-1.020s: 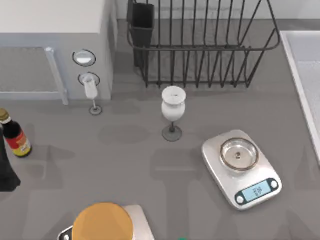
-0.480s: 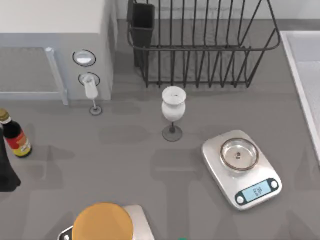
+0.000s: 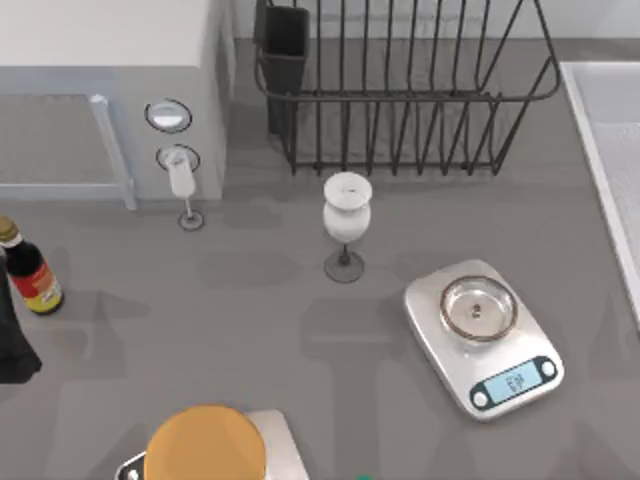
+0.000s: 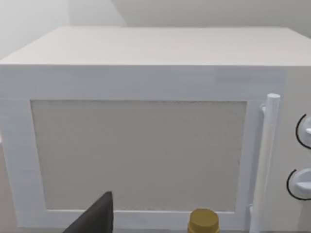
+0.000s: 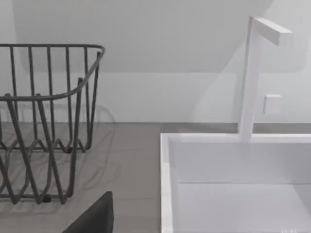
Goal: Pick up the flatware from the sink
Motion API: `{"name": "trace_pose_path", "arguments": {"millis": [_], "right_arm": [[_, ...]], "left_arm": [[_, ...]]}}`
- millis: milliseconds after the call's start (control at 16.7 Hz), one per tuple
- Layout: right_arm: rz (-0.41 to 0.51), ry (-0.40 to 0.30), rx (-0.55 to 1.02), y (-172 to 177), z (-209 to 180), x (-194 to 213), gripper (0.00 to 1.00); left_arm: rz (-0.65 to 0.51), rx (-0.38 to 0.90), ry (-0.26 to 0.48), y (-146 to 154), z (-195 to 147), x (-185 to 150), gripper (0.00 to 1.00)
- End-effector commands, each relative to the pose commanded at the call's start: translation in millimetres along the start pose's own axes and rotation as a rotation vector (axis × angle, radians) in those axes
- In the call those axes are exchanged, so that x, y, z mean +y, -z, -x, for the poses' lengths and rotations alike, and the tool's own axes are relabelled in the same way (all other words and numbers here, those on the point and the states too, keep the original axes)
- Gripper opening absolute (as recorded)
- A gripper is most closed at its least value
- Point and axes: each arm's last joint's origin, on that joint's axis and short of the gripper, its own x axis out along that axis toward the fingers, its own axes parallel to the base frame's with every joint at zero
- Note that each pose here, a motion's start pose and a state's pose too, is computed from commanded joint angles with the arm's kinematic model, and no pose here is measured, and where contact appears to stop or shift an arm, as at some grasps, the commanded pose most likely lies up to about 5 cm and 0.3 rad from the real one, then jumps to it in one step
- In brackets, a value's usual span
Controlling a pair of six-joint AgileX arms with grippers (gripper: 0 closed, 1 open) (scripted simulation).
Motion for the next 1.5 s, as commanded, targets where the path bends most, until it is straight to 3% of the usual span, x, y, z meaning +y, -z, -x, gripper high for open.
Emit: {"name": "trace_pose_path", "arguments": {"millis": [240, 540, 960, 1200, 1500], "right_arm": [[0.018, 0.018, 0.086, -22.4, -3.3, -1.9, 1.00], [0.058, 0.057, 0.313, -75.9, -29.3, -8.5, 1.00], [0.094, 0.095, 0.763, -133.2, -134.8, -37.2, 1.00], [0.086, 0.089, 1.033, -124.9, -213.3, -67.8, 1.00], [0.048, 0.057, 1.324, -74.2, -291.6, -110.3, 1.00]], "left_arm": [[0.000, 0.000, 0.000, 0.0, 0.0, 0.0, 1.00], [0.000, 0.000, 0.000, 0.0, 0.0, 0.0, 1.00], [0.000, 0.000, 0.000, 0.0, 0.0, 0.0, 1.00], [0.000, 0.000, 0.000, 0.0, 0.0, 0.0, 1.00], [0.000, 0.000, 0.000, 0.0, 0.0, 0.0, 1.00]]}}
